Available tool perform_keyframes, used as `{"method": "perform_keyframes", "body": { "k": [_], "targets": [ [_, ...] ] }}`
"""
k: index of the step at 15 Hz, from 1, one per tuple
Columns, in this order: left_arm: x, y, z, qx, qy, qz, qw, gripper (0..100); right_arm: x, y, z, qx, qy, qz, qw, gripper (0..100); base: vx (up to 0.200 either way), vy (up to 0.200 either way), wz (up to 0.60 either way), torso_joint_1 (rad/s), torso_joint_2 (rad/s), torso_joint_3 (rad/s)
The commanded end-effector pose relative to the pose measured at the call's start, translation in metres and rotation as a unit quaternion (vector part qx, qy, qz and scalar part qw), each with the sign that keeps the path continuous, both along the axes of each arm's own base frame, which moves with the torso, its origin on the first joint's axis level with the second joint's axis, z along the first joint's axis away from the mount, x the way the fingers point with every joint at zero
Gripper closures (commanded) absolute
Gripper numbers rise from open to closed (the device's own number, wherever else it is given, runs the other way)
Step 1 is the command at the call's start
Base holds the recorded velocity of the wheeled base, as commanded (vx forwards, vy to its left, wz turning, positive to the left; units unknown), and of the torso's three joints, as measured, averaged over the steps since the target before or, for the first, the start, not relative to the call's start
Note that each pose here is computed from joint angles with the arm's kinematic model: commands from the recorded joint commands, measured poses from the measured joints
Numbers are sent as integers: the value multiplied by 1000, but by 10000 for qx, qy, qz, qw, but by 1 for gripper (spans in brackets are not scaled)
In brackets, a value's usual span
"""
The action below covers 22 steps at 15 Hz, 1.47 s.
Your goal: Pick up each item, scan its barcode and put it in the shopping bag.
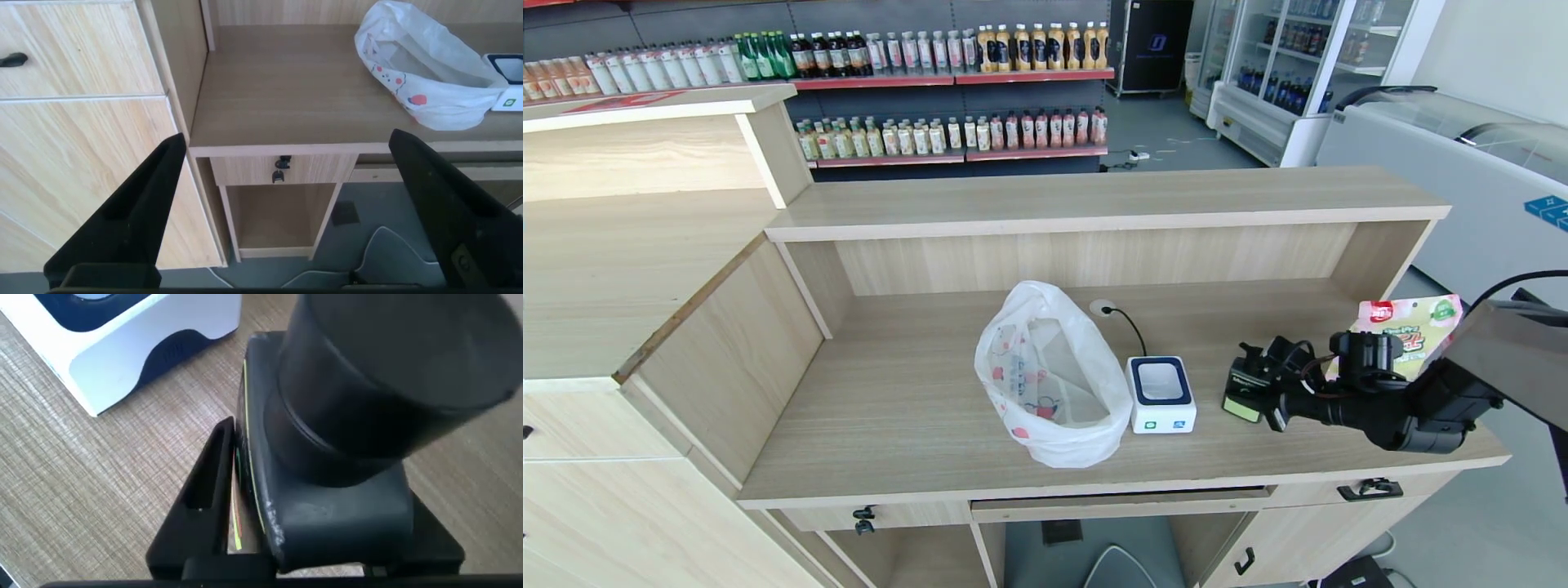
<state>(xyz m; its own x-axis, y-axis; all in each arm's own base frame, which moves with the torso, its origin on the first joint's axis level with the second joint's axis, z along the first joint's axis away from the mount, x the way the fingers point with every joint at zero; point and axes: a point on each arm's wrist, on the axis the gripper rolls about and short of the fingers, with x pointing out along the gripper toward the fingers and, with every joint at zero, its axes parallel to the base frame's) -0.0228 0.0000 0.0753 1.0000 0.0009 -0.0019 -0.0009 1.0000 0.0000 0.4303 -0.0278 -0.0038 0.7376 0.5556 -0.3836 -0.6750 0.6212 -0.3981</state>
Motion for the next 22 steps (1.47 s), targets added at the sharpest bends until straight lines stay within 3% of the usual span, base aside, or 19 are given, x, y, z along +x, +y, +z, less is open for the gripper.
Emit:
{"method": "perform_keyframes", "body": {
  "k": [1,6,8,11,14,15,16,18,20,21,22],
  "targets": [
    [0,0,0,0,6,3,10000,0,3,1,6,-6,-127,18,9999,100,0,0,0,0,0,0],
    [0,0,0,0,6,3,10000,0,-1,-12,42,-262,-644,-55,9976,100,0,0,0,0,0,0],
    [0,0,0,0,6,3,10000,0,-15,-26,80,-537,-1152,-166,9917,100,0,0,0,0,0,0],
    [0,0,0,0,6,3,10000,0,-74,-74,155,-1609,-2221,-601,9598,100,0,0,0,0,0,0],
    [0,0,0,0,6,3,10000,0,-134,-104,183,-2119,-2786,-411,9358,100,0,0,0,0,0,0],
    [0,0,0,0,6,3,10000,0,-143,-101,191,-2271,-3158,51,9212,100,0,0,0,0,0,0],
    [0,0,0,0,6,3,10000,0,-151,-95,204,-2608,-3681,534,8909,100,0,0,0,0,0,0],
    [0,0,0,0,6,3,10000,0,-168,-74,218,-3333,-4607,1314,8120,100,0,0,0,0,0,0],
    [0,0,0,0,6,3,10000,0,-199,-40,204,-3528,-4923,1816,7747,100,0,0,0,0,0,0],
    [0,0,0,0,6,3,10000,0,-215,-23,204,-3662,-5201,2015,7448,100,0,0,0,0,0,0],
    [0,0,0,0,6,3,10000,0,-237,-8,216,-3877,-5618,2081,7005,100,0,0,0,0,0,0]
  ]
}}
